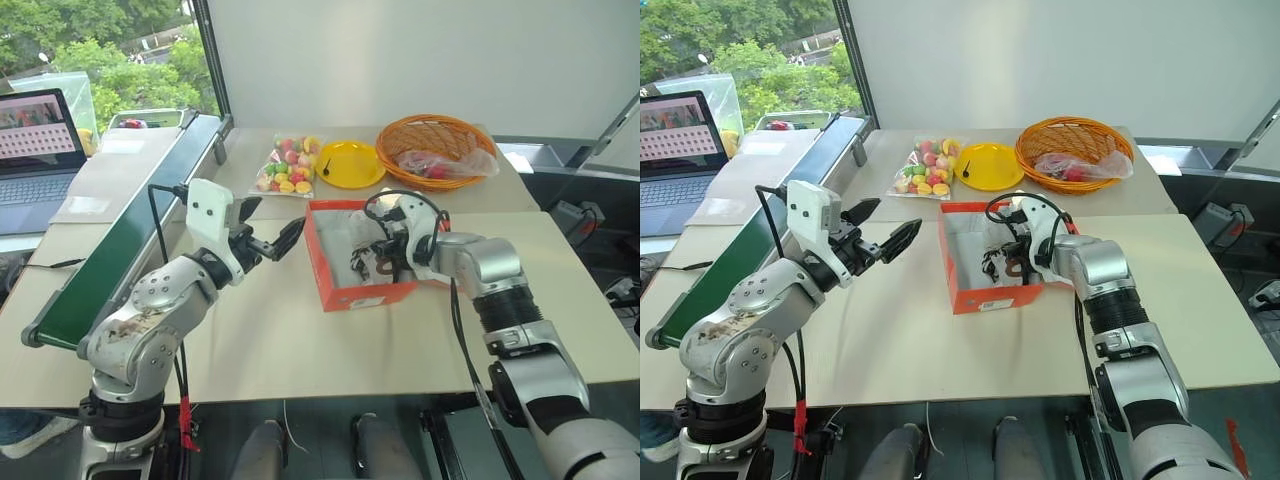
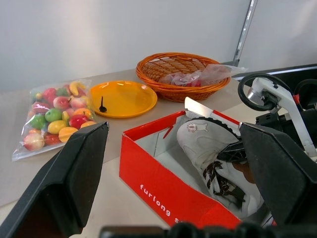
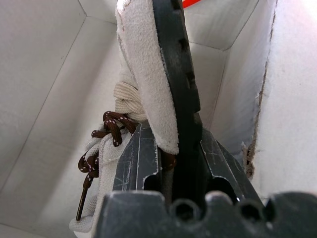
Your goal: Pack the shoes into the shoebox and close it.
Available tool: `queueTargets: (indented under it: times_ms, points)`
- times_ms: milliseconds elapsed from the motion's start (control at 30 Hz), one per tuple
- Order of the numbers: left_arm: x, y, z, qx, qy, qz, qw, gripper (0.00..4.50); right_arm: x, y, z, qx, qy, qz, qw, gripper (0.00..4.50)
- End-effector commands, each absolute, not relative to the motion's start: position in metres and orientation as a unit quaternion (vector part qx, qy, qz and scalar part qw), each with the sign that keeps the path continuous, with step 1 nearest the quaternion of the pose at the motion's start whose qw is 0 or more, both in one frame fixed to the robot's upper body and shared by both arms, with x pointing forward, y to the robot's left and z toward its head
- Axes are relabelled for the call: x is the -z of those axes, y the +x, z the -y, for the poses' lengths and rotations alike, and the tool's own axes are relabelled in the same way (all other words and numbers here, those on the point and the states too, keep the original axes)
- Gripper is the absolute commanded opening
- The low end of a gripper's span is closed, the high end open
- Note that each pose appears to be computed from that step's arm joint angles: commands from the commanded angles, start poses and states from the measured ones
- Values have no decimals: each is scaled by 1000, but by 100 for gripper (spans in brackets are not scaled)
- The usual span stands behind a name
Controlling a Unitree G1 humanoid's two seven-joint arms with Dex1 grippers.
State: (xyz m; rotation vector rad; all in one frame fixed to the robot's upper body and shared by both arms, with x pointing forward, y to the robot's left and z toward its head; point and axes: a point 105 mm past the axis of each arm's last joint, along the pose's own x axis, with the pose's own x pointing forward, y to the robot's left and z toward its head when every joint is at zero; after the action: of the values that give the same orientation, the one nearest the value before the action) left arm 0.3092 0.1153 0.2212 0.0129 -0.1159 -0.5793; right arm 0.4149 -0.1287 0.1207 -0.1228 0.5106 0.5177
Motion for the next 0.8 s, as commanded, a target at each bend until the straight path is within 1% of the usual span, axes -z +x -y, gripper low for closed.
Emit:
queueTargets:
  times_ms: [33, 100, 133, 267, 367, 433, 500, 600, 700, 800]
  points:
    - [-234, 302, -113, 287, 10, 87, 954, 450, -122, 421, 125, -254, -75, -235, 935, 194]
    - [-234, 301, -113, 286, 10, 87, 954, 450, -125, 423, 123, -255, -79, -226, 937, 272]
    - [-234, 301, -113, 285, 10, 86, 954, 450, -129, 424, 120, -256, -80, -219, 938, 299]
    - [-234, 300, -115, 284, 9, 85, 955, 450, -148, 427, 111, -255, -87, -184, 945, 438]
    - [-234, 300, -115, 284, 9, 84, 955, 450, -165, 426, 103, -260, -82, -160, 949, 438]
    - [-234, 302, -116, 283, 9, 84, 955, 450, -185, 423, 92, -271, -78, -134, 950, 438]
    - [-235, 304, -118, 281, 9, 84, 956, 450, -209, 417, 81, -288, -72, -106, 949, 438]
    - [-234, 306, -125, 274, 9, 81, 958, 450, -230, 405, 70, -318, -55, -85, 943, 438]
    - [-232, 309, -138, 256, 16, 74, 964, 450, -245, 391, 63, -367, -27, -70, 927, 438]
    - [-222, 315, -165, 207, 35, 55, 976, 450, -271, 362, 56, -470, -24, -4, 882, 438]
